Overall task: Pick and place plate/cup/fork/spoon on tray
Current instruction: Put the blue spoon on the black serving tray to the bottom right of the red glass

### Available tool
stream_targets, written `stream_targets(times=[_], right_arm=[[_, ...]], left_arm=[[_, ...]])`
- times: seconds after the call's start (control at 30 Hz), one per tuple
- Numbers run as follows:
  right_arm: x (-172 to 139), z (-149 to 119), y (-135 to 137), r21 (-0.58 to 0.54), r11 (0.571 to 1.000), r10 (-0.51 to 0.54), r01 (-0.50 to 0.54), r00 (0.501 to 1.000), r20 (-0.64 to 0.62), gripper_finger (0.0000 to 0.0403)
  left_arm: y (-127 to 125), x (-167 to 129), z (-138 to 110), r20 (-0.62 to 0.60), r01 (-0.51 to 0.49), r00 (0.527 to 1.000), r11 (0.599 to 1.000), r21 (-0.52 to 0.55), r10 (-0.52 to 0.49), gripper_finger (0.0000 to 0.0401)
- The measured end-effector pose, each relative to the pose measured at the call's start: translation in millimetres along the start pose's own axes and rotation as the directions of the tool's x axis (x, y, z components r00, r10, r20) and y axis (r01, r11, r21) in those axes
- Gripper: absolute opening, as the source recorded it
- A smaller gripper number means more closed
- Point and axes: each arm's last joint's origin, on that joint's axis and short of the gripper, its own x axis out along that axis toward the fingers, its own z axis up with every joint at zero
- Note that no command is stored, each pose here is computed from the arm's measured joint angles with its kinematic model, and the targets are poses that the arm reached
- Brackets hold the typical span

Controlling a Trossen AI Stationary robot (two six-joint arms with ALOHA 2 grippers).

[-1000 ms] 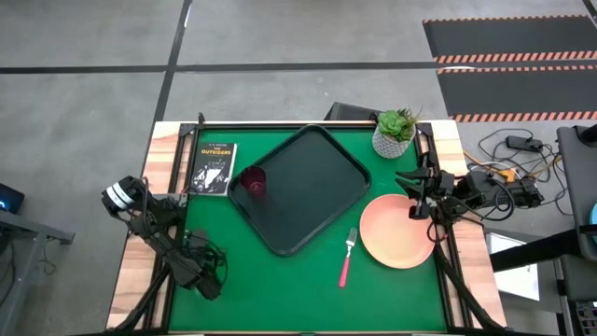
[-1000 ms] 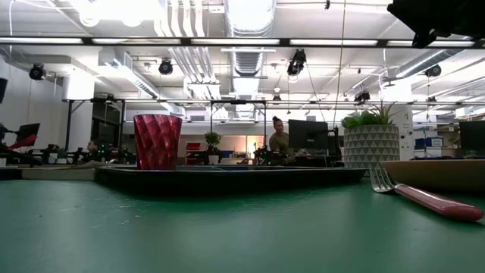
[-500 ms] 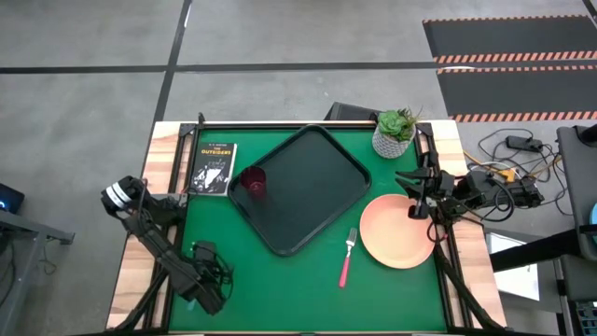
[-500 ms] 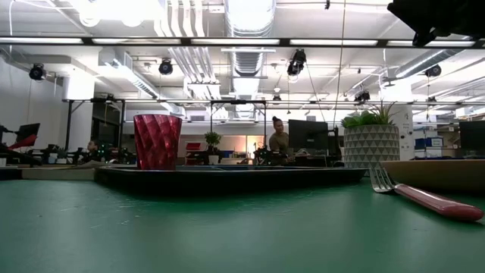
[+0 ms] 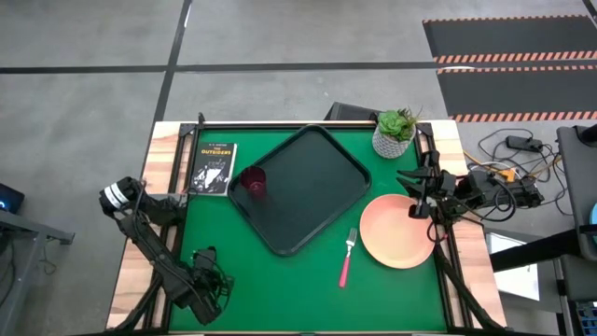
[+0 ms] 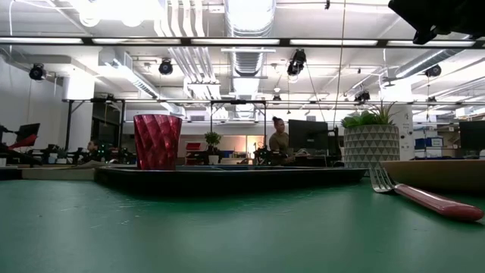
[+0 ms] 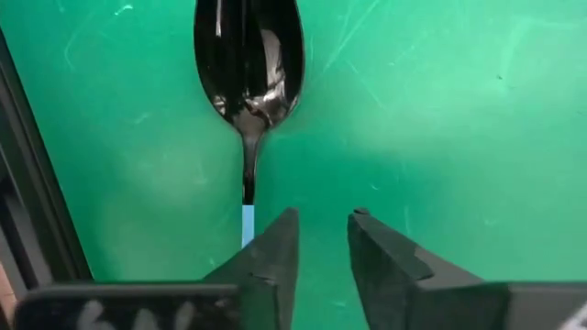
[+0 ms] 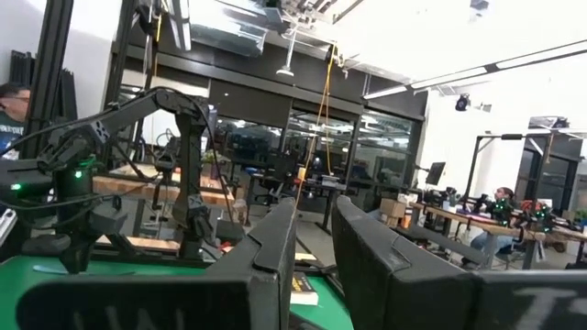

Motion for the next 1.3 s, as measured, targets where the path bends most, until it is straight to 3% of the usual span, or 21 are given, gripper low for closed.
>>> stream_targets(times=[0.23, 0.57, 1.03, 1.2, 1.3], right_arm=[[0.0, -0.1, 0.0, 0.002, 1.0, 0.0, 0.0, 1.0, 0.0, 0.0063], [0.0, 0.0, 0.0, 0.002, 1.0, 0.0, 0.0, 1.0, 0.0, 0.0063], [0.0, -0.1, 0.0, 0.002, 1.0, 0.0, 0.0, 1.0, 0.0, 0.0063], [0.0, -0.1, 0.0, 0.003, 1.0, 0.0, 0.0, 1.0, -0.001, 0.0063], [0.0, 0.0, 0.0, 0.003, 1.0, 0.0, 0.0, 1.0, 0.0, 0.0063]], left_arm=[[3.9, 14.9, 1.6, 0.024, -0.027, 0.999, 1.0, 0.004, 0.027, 0.0133], [3.6, 30.8, -1.0, 0.059, -0.069, 0.996, 0.998, 0.012, 0.069, 0.0135], [2.8, 31.1, -0.5, 0.057, -0.079, 0.995, 0.997, 0.004, 0.078, 0.001], [-4.2, 12.0, -2.1, 0.02, -0.035, 0.999, 0.999, -0.023, 0.036, 0.0013], [0.4, -0.2, 3.1, 0.06, -0.081, 0.995, 0.996, -0.021, 0.082, 0.003]])
